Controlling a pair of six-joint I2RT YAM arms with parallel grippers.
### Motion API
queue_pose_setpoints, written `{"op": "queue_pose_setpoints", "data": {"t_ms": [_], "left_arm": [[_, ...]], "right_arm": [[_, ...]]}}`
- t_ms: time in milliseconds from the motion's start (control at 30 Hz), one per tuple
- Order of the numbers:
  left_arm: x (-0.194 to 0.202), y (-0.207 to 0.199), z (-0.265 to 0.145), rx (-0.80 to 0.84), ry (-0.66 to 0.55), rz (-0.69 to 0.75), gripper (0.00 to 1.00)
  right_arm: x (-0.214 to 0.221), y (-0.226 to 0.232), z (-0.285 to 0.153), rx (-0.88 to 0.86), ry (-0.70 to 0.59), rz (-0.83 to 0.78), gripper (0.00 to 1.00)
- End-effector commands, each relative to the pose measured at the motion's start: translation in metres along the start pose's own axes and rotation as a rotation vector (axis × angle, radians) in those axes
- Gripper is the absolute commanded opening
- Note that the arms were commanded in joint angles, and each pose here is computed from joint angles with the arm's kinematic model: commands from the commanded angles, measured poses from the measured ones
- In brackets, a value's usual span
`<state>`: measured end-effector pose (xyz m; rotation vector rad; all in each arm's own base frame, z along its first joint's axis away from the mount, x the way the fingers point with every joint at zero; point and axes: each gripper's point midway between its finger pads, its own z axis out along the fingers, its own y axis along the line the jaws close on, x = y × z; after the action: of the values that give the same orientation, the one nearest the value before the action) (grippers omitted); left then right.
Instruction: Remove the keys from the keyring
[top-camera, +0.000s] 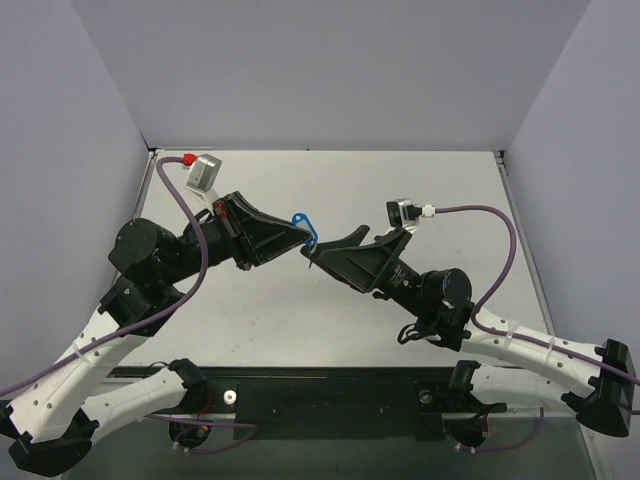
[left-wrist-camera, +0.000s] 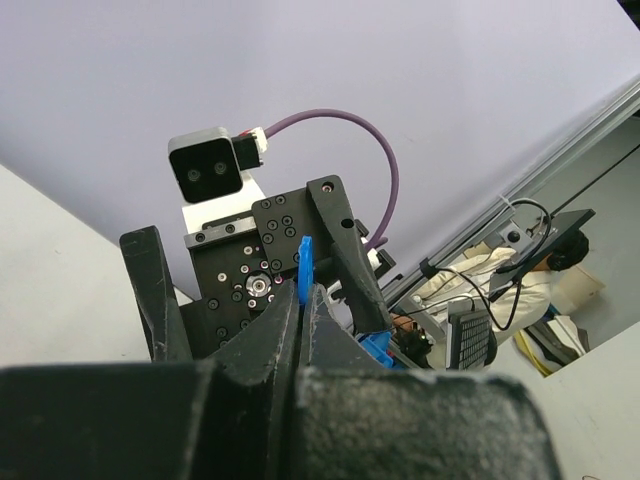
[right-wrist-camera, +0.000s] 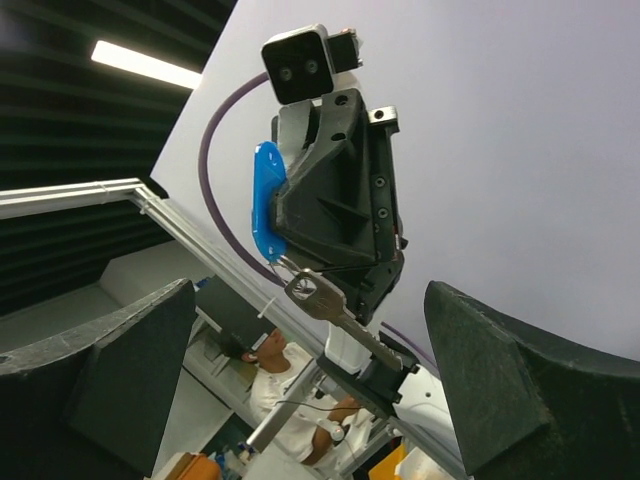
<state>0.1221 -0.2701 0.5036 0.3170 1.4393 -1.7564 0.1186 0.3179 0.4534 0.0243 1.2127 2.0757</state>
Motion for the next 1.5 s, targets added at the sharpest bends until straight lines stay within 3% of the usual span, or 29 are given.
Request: {"op": "queue_pose_setpoints", "data": {"t_ms": [0,533,1000,1467], "left_arm": [[-0.011,-0.026,-0.004,0.091,-0.049,0.018,0.0],[-0.011,-0.027,-0.006,0.098,-0.06,0.016,0.0],[-0.011,-0.027,-0.008,0.091,-0.065,0.024,0.0],[-0.007,-0.031,-0.011,0.135,-0.062,0.038,0.0]], "right_arm": [[-0.014,0.064,0.002,-0.244,-0.044,0.042,0.91],[-0.011,0.072,0.002,-0.276,-0.043,0.072,0.79],[-0.011,0.07,-0.001,-0.282,-0.052,0.09,0.61],[-0.014,0.075,-0.002,-0.311,-0.068,0.113,0.55]]}}
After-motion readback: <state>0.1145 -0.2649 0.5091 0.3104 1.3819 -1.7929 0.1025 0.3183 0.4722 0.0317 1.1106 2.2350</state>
